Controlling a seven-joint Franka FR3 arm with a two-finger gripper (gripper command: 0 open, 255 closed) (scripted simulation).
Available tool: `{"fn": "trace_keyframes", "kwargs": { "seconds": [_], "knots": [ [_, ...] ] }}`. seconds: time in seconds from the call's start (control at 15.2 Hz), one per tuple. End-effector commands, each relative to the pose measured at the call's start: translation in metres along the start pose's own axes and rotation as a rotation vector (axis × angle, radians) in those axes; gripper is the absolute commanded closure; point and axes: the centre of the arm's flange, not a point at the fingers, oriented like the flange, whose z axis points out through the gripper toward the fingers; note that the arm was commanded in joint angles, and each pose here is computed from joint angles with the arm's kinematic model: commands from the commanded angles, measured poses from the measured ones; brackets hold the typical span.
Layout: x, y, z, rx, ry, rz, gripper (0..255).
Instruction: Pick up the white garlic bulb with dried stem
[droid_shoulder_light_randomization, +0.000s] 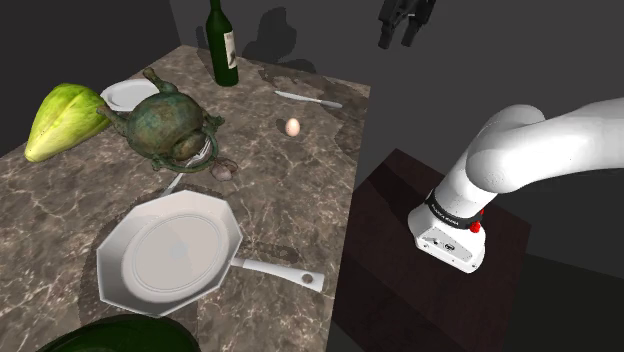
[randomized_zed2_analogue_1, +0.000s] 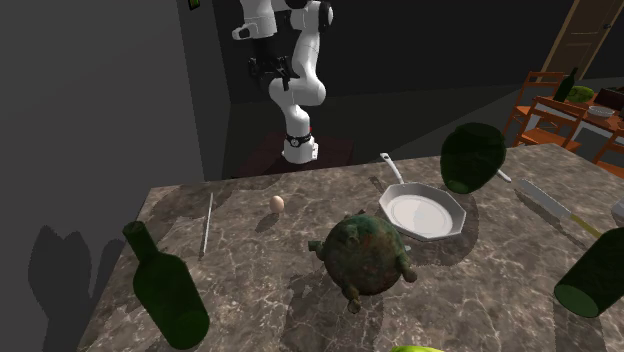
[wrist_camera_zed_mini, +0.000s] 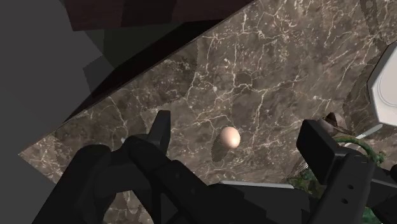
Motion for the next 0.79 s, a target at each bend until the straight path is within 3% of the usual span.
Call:
{"fn": "trace_keyframes", "kwargs": {
  "seconds": [0.0,0.73],
  "knots": [
    [0.000,0.000,0.000,0.000,0.000,0.000,0],
    [0.076,-0.090,0.090,-0.001,-0.037,-0.066,0]
  ]
}}
